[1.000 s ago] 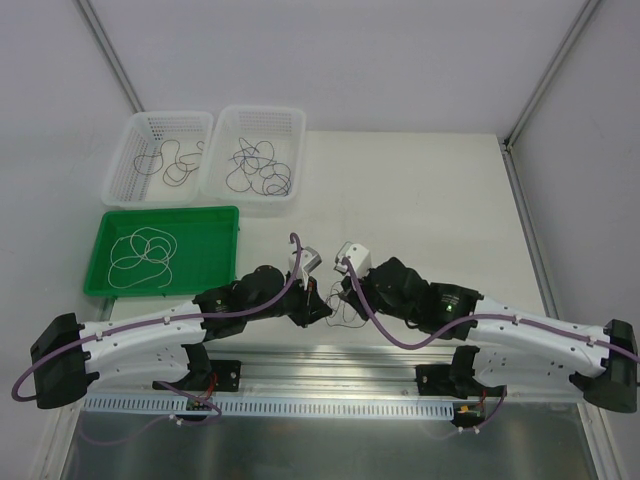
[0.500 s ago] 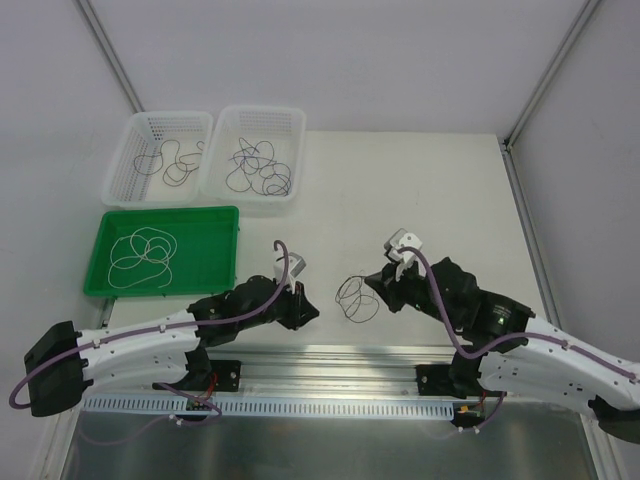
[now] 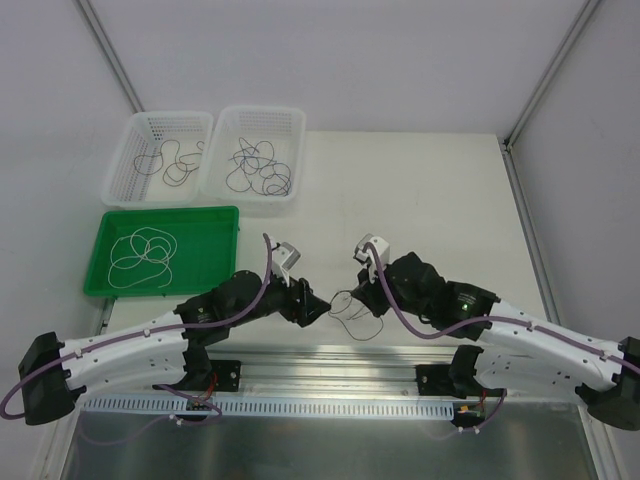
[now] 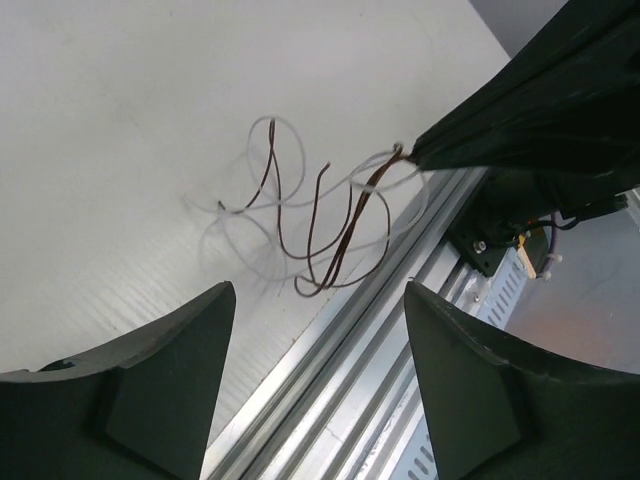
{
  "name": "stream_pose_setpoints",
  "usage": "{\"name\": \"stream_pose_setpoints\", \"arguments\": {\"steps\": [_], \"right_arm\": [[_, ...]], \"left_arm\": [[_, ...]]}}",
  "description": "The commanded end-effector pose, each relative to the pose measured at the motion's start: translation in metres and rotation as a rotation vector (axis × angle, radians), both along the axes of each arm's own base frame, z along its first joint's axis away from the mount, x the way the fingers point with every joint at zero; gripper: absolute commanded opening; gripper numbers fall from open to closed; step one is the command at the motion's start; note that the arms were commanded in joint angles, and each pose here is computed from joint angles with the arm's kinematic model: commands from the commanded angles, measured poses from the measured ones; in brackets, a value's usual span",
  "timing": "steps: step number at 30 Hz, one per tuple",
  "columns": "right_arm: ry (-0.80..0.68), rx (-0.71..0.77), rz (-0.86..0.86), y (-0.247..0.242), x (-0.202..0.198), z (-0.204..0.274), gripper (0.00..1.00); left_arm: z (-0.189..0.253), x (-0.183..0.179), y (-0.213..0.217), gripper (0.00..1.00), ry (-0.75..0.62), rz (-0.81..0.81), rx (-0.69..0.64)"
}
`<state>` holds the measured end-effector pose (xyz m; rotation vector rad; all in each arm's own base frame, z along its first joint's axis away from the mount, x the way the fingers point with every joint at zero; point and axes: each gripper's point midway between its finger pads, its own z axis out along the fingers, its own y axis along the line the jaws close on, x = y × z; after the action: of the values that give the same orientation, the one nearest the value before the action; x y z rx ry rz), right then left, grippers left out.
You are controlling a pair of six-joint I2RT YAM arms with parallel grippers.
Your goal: Untangle the cables
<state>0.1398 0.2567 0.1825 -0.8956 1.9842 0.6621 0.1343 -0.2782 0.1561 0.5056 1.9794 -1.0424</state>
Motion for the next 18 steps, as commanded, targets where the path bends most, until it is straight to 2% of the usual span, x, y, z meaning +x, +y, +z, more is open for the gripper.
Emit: {"name": "stream_pose_setpoints", "arguments": {"steps": [1, 6, 8, 18], "right_arm": [[0.029, 0.07, 0.024, 0.016, -0.002, 0.019, 0.01], [0.049, 0.081, 0.06, 0.027, -0.006, 0.017, 0.01], [0.052, 0.084, 0.061, 0.029, -0.006, 0.016, 0.01], [0.047, 0.118, 0.091, 0.028, -0.012, 0.021, 0.01]], "left_arm": [[0.047, 0.014, -0.015, 0.69, -0.12, -0.005, -0.097], [0.06, 0.02, -0.033, 0.67, -0.166, -0.033, -0.147], [0.056, 0.019, -0.04, 0.66, -0.172, -0.069, -0.128], [0.039, 0.017, -0.061, 0.45, -0.144, -0.148, -0.08]]}}
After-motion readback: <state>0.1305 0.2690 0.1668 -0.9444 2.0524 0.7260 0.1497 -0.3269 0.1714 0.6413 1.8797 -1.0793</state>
